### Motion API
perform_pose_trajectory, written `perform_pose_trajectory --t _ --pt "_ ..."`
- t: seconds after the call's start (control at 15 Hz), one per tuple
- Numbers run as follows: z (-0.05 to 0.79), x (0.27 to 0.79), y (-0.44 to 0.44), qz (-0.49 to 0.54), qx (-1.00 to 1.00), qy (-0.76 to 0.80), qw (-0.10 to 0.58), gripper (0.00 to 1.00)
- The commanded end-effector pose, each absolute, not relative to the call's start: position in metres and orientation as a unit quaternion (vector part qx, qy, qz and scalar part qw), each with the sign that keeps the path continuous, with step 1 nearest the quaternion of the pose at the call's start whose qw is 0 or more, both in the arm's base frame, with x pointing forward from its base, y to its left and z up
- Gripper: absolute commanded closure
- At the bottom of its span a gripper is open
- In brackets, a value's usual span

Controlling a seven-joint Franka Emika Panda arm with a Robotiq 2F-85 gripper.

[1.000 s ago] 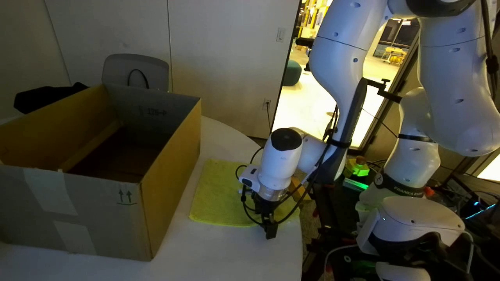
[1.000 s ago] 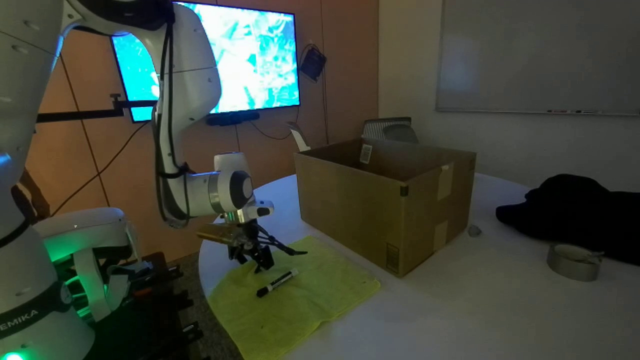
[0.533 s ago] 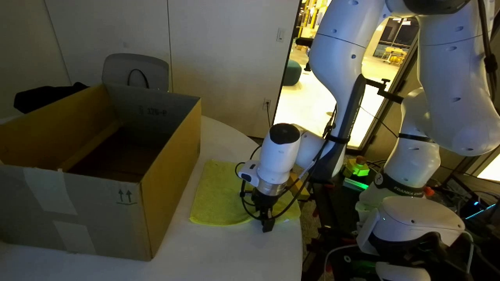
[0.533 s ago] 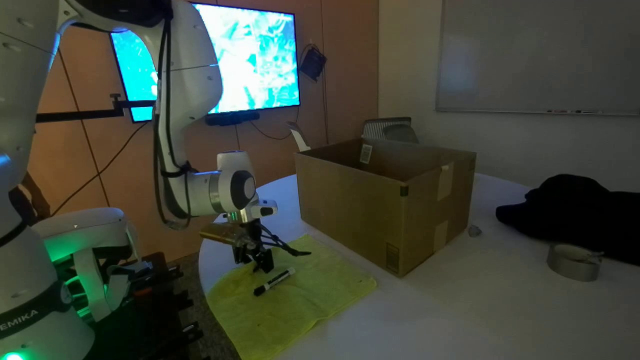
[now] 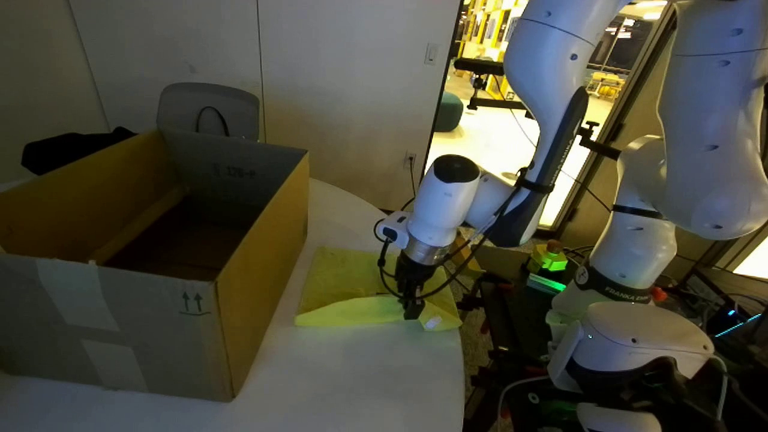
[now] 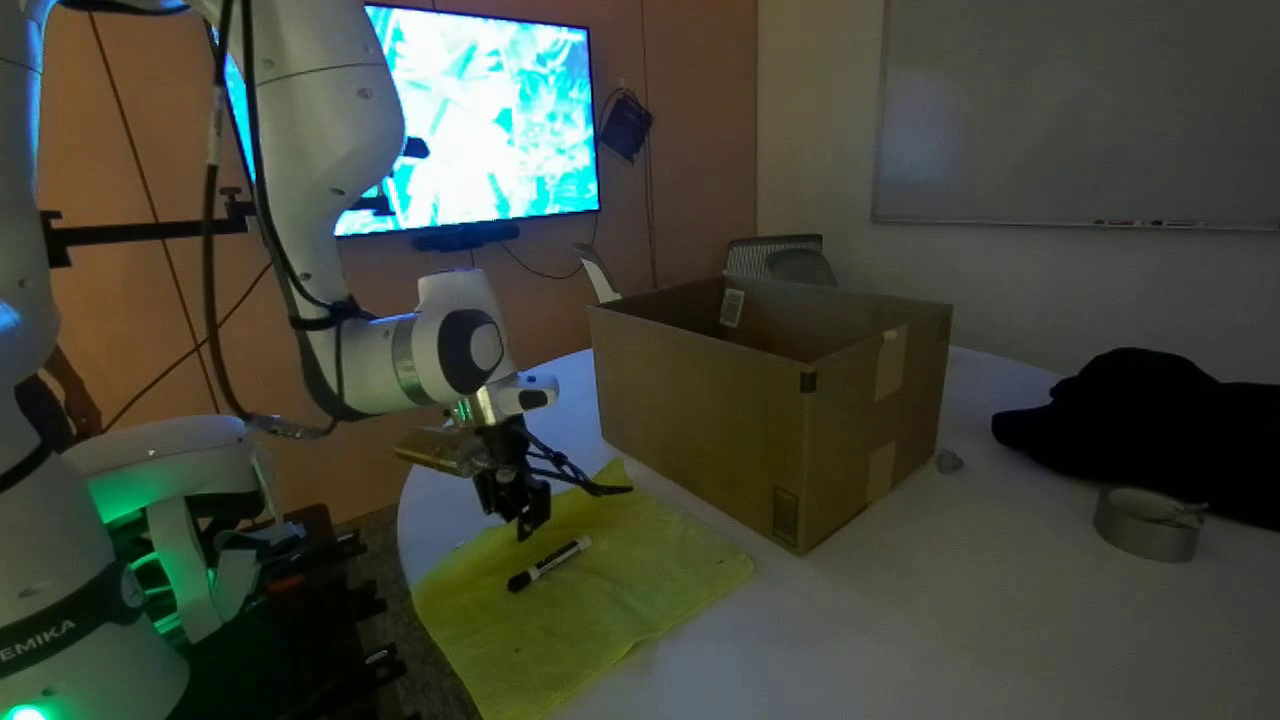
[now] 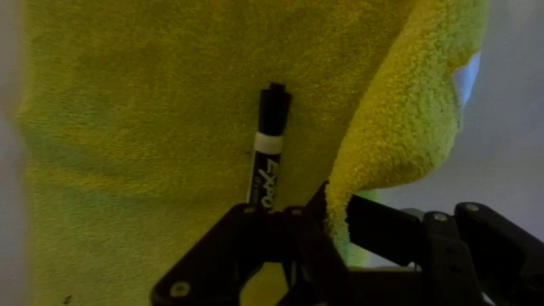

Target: Put the marker on the towel, fold the towel, and then put the folded towel in the box

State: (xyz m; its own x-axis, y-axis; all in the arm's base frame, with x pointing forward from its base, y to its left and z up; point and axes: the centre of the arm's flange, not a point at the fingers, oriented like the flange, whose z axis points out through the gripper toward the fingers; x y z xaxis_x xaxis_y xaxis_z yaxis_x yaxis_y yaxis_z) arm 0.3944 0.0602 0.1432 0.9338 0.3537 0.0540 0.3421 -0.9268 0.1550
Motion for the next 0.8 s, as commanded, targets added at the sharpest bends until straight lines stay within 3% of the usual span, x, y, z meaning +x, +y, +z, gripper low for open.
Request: perform_pose_trajectory --t 0.0,0.27,0.4,0.47,0.73 --pt "0.171 0.380 0.030 0.063 0.986 0.135 0.075 0.98" --pt "0.165 0.386 0.000 0.051 0.991 0.087 0.084 0.98" --pt "0.158 0.388 -0.010 0.041 0.992 0.078 0.087 0.73" --pt "0.156 0.388 -0.014 0.039 0.993 0.072 0.086 0.69" --pt "0.153 0.384 -0.033 0.033 0.995 0.051 0.080 0.38"
